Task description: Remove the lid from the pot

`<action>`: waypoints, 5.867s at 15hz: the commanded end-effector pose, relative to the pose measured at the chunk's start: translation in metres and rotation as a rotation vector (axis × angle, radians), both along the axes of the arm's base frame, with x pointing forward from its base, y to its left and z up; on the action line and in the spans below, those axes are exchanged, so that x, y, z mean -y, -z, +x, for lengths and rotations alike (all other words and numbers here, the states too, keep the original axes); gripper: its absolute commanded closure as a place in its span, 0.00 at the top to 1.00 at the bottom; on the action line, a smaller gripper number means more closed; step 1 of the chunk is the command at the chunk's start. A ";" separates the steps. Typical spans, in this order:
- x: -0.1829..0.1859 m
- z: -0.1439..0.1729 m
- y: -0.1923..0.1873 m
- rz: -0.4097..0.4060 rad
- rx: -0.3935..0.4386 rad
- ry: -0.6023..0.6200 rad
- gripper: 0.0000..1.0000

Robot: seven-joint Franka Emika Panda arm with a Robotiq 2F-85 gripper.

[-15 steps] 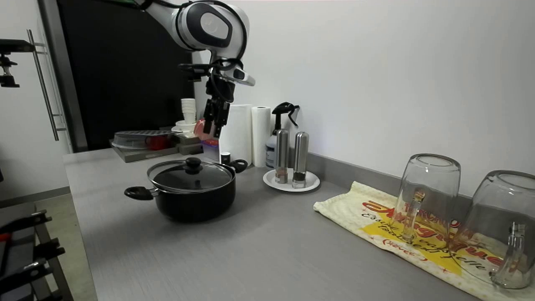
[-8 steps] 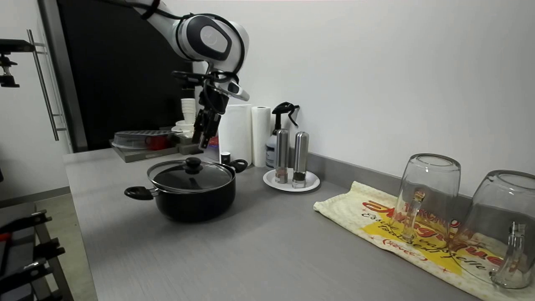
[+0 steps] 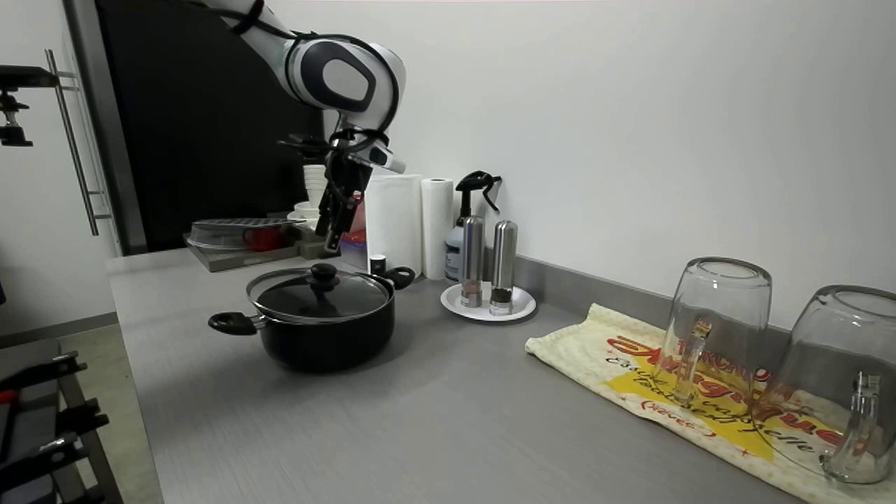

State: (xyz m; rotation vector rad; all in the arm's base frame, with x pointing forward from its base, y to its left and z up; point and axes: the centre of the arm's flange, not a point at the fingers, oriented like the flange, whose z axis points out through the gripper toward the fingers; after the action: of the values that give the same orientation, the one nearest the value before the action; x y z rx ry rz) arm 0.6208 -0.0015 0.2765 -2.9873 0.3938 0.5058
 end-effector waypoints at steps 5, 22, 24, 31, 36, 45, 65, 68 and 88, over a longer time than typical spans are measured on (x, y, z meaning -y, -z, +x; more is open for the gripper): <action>0.001 0.001 0.015 -0.018 0.034 0.049 1.00; 0.008 0.000 0.045 -0.031 -0.027 0.064 0.51; 0.009 0.000 0.045 -0.031 -0.029 0.066 0.38; 0.004 0.005 0.017 -0.024 0.000 0.053 0.25; -0.025 0.018 -0.046 -0.037 0.125 -0.003 0.25; -0.182 0.002 -0.091 -0.074 0.237 -0.295 0.25; -0.335 0.005 0.082 -0.049 0.183 -0.437 0.25; -0.340 0.005 0.097 -0.066 0.178 -0.435 0.25; -0.347 -0.011 0.139 -0.097 0.141 -0.478 0.76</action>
State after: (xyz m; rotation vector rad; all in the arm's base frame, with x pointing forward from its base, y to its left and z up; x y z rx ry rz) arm 0.6099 0.3473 0.1375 -3.1813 -0.3255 0.2997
